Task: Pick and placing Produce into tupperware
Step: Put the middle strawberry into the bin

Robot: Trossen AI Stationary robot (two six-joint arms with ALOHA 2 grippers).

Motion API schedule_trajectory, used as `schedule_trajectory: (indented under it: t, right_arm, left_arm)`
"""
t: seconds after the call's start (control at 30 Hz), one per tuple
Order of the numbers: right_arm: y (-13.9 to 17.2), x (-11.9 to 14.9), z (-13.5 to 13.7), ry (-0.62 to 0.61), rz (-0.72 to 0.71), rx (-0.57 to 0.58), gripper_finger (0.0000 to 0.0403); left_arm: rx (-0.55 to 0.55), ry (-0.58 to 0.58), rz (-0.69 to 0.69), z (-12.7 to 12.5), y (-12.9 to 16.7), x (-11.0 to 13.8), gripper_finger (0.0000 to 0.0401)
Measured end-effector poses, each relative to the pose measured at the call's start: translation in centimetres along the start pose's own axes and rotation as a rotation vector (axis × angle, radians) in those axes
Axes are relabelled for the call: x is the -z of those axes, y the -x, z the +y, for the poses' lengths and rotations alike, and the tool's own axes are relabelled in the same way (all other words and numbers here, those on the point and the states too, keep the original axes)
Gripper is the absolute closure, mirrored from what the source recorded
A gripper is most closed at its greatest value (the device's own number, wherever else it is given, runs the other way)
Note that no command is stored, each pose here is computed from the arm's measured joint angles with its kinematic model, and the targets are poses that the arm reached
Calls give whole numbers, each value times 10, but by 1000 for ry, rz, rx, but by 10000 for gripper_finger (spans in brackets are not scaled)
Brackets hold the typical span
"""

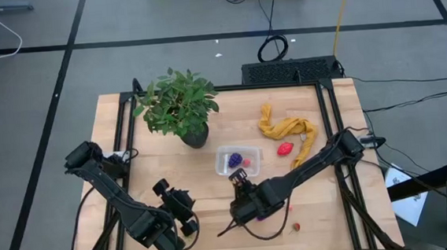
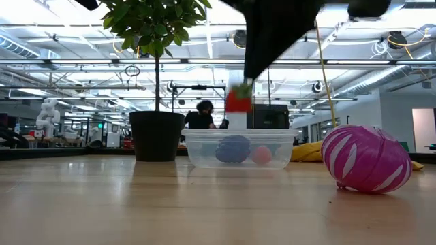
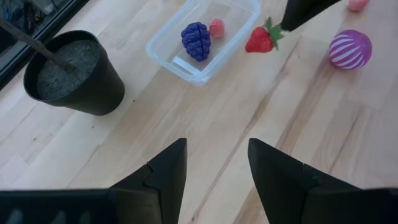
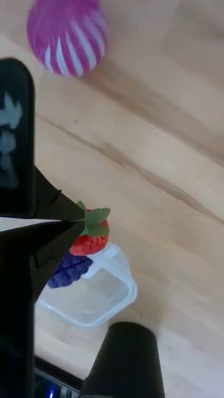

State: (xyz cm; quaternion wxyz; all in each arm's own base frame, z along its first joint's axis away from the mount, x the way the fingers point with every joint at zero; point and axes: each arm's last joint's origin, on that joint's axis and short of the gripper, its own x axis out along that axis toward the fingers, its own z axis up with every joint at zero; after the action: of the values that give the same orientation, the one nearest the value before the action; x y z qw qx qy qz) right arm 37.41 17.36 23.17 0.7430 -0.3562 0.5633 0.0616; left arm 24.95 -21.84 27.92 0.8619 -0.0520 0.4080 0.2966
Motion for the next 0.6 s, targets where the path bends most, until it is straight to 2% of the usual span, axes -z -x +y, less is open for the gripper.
schedule_trajectory:
  t: [0.13,0.27,0.43,0.6]
  right_arm:
    - [23,6,-15,-68,-27,3,403]
    - [46,22,-41,-189,-63,9,403]
    - [65,43,-75,-355,-152,-144,403]
    - [57,60,-97,-459,-159,-259,403]
  left_arm:
    - [-2,0,-6,0,0,0,224]
    - [-4,-13,-11,0,0,0,224]
    - [-6,-13,-15,0,0,0,224]
    - [-6,-14,-15,0,0,0,224]
